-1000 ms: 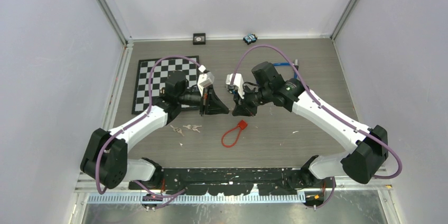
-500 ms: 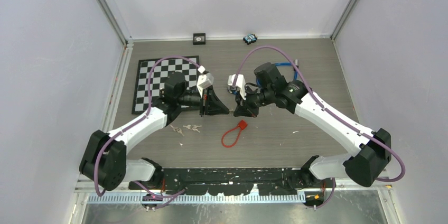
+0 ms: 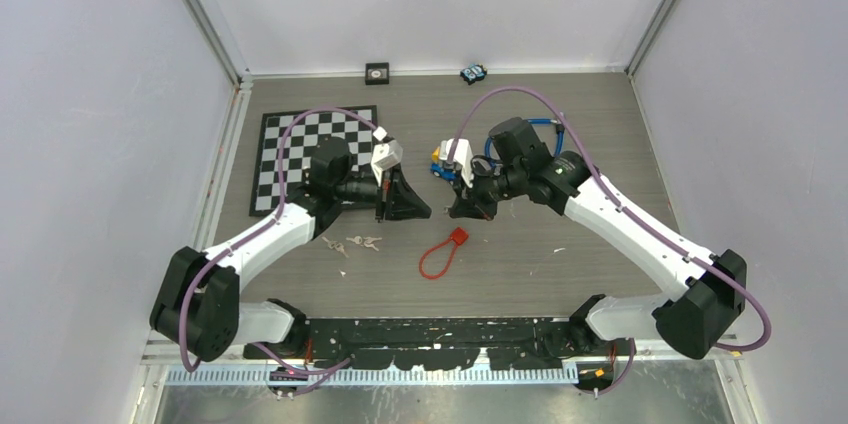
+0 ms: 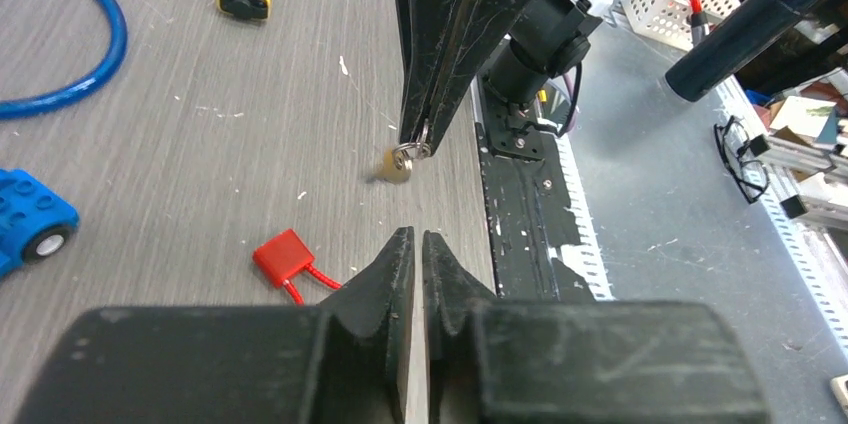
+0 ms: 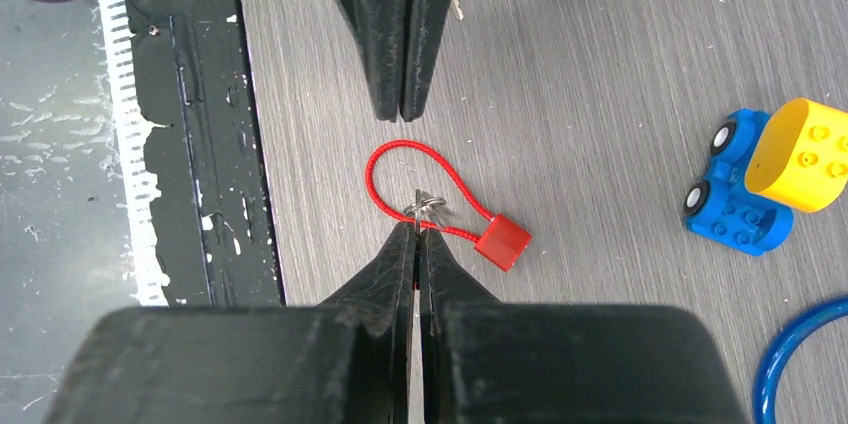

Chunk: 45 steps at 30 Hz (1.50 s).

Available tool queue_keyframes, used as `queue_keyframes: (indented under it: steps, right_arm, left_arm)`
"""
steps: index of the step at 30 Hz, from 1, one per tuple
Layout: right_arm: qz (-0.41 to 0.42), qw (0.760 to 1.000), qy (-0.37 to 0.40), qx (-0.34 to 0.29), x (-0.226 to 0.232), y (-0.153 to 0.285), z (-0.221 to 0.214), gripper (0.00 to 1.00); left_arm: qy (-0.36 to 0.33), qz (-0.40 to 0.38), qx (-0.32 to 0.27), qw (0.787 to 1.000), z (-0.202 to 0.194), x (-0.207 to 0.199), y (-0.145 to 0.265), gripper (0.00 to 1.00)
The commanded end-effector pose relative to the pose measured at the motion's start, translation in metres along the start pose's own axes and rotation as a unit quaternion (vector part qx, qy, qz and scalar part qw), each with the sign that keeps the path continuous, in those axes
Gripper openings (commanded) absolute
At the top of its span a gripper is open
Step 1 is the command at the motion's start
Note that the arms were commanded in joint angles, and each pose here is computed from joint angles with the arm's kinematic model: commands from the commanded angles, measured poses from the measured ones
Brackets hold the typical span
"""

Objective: Unlock with the key
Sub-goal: Pick up the key from the center of the board.

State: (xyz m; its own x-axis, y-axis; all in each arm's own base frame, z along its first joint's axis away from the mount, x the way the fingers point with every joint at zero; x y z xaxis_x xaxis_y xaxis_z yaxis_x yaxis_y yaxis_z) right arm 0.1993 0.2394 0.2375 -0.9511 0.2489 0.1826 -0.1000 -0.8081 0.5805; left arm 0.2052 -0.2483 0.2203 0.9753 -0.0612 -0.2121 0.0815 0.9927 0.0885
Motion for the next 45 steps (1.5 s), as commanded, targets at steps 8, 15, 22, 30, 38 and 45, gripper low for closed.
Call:
queue_keyframes:
  steps: [8, 15, 22, 30, 38, 45]
  right_arm:
    - [0.006, 1.000, 0.007, -0.012, -0.002, 0.002, 0.021, 0.00]
    - [0.003, 1.000, 0.003, -0.018, -0.002, 0.003, 0.023, 0.00]
    - [0.003, 1.000, 0.002, -0.021, -0.001, 0.002, 0.022, 0.00]
    - [0.000, 1.000, 0.001, -0.023, -0.002, 0.002, 0.021, 0.00]
    - [0.000, 1.000, 0.000, -0.023, -0.003, 0.000, 0.020, 0.00]
    - [-0.003, 1.000, -0.003, -0.023, -0.003, 0.000, 0.019, 0.00]
  left_arm:
    - [-0.073, -0.022, 0.026, 0.997, 0.042, 0.004, -0.014, 0.41]
    - [-0.066, -0.039, 0.033, 0.997, 0.037, 0.002, -0.026, 0.41]
    - [-0.057, -0.025, 0.026, 0.998, 0.034, 0.008, -0.031, 0.37]
    - [-0.054, -0.020, 0.031, 0.998, 0.029, 0.010, -0.033, 0.31]
    - [-0.051, -0.023, 0.033, 0.998, 0.025, 0.010, -0.034, 0.17]
    - [-0.048, -0.025, 0.034, 0.998, 0.024, 0.010, -0.035, 0.00]
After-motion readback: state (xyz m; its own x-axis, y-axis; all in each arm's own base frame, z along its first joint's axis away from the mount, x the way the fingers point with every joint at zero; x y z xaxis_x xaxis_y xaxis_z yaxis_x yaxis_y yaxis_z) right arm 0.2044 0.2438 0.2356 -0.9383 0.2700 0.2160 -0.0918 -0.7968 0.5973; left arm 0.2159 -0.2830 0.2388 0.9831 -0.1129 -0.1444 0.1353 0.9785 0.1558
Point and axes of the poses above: each gripper's point midway between its finger pads, its own y axis back along the fingers, its own x axis along the line the jaws close on, z = x × y, the point moved 4 cm from there along y, back along the fingers, and after that the axes turned 7 degrees about -y, right-handed, at the moved point
